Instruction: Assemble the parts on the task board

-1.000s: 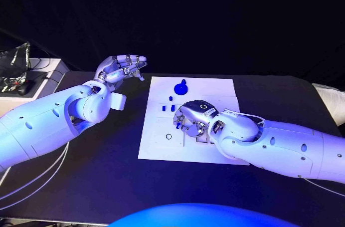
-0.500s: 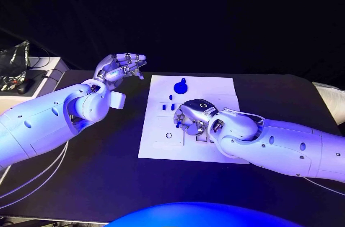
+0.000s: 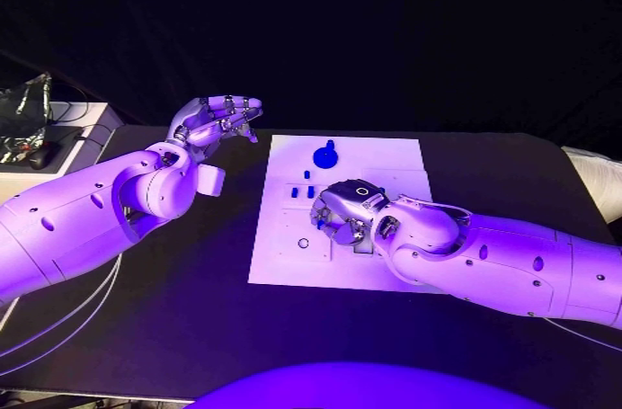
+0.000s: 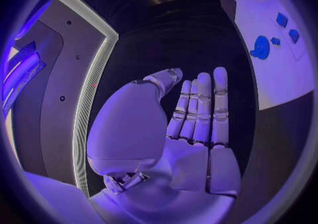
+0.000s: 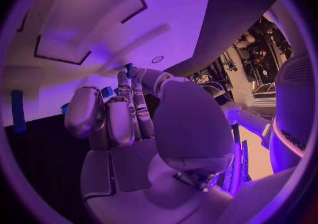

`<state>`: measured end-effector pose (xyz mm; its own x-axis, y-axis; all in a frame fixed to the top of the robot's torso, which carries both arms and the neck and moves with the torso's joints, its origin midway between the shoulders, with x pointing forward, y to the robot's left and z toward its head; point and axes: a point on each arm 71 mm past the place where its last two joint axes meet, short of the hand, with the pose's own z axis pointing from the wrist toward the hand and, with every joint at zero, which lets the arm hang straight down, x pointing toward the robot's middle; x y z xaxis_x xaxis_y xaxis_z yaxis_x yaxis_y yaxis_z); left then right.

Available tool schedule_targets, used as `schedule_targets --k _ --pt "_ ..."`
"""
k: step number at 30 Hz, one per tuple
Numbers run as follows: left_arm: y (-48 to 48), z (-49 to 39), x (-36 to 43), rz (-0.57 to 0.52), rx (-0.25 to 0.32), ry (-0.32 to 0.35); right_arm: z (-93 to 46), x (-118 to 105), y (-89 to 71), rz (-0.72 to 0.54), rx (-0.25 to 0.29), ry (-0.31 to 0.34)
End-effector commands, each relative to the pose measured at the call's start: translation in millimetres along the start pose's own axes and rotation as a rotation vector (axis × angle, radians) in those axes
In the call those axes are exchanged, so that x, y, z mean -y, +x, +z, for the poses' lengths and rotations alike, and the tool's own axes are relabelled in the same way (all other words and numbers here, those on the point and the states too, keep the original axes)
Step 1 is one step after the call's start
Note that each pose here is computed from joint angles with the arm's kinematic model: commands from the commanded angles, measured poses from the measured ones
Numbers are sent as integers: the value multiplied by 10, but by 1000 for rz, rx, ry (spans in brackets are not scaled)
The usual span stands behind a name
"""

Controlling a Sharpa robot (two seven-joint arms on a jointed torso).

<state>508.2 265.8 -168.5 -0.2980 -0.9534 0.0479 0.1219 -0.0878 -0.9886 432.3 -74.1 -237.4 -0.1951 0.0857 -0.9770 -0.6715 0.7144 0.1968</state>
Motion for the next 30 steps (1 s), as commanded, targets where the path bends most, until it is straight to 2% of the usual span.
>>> schedule_targets --k 1,11,21,30 --pt "17 3 9 -4 -9 4 -12 -25 39 -6 -28 -16" --pt "16 2 0 -8 -20 -5 -45 26 -2 28 29 5" --pt "8 3 -10 -10 -27 -15 -101 81 -84 62 133 34" --pt "-23 1 -19 -7 -21 -20 -231 139 -202 119 189 50"
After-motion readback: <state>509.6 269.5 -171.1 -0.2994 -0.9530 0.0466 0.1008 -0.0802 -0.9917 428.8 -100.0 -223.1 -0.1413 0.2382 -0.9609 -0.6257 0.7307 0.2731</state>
